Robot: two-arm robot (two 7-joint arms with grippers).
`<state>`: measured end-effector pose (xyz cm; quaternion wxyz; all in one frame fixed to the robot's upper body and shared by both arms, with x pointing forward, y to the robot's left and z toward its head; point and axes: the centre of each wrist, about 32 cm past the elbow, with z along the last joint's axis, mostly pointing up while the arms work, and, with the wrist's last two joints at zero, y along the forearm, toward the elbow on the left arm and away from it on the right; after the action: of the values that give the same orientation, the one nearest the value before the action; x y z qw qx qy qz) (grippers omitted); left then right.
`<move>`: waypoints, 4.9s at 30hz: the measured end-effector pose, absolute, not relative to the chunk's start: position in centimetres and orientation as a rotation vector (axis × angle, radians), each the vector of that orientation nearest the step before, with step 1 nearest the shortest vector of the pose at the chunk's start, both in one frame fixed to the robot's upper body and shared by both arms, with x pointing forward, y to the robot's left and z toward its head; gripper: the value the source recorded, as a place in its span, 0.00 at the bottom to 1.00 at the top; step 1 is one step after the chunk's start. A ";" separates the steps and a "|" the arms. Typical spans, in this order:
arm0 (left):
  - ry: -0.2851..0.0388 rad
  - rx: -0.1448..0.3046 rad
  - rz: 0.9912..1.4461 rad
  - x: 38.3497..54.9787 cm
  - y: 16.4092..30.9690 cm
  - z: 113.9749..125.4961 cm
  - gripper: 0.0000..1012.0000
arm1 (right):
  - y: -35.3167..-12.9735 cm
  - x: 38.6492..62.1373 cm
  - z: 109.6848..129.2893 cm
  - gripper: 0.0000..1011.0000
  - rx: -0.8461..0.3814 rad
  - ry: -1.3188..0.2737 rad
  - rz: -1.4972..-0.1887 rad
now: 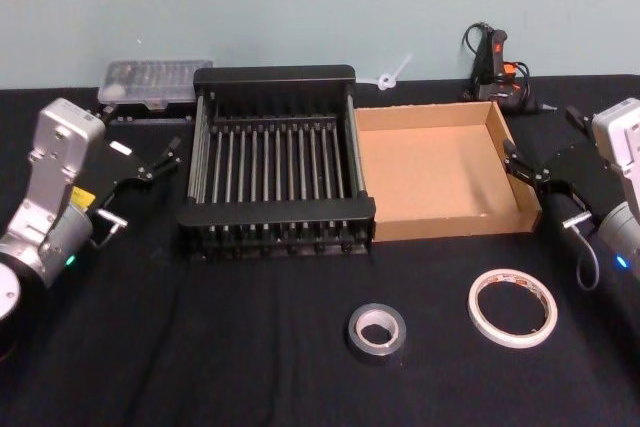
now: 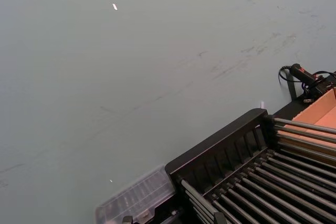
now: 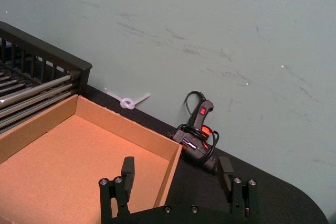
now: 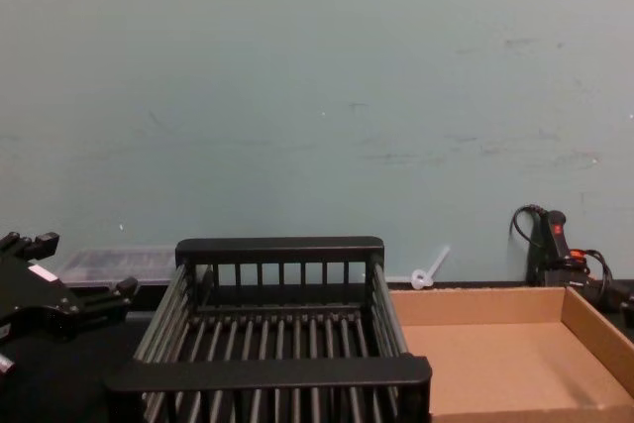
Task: Pick up the white tape and place it into the black box , Pick up the silver tape and place it into the brown box.
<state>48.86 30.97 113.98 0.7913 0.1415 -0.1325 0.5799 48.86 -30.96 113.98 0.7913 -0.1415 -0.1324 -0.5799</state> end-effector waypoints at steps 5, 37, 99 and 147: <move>-0.285 0.305 1.248 48.9 31.0 114.0 0.99 | -31.0 48.9 114.0 0.99 -0.304 -0.285 -1.248; -0.285 0.305 1.248 48.9 31.0 114.0 0.99 | -34.6 43.4 118.7 0.99 -0.375 -0.015 -1.116; -0.285 0.304 1.248 48.9 31.0 114.0 0.99 | -34.6 42.3 116.6 0.99 -0.583 0.285 -0.962; -0.285 0.304 1.248 48.9 31.0 114.0 0.99 | -34.5 42.4 116.5 0.78 -0.589 0.283 -0.957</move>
<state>48.86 30.97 113.98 0.7913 0.1415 -0.1325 0.5799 42.41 -34.50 116.48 0.8367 -0.2783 0.1337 -0.4523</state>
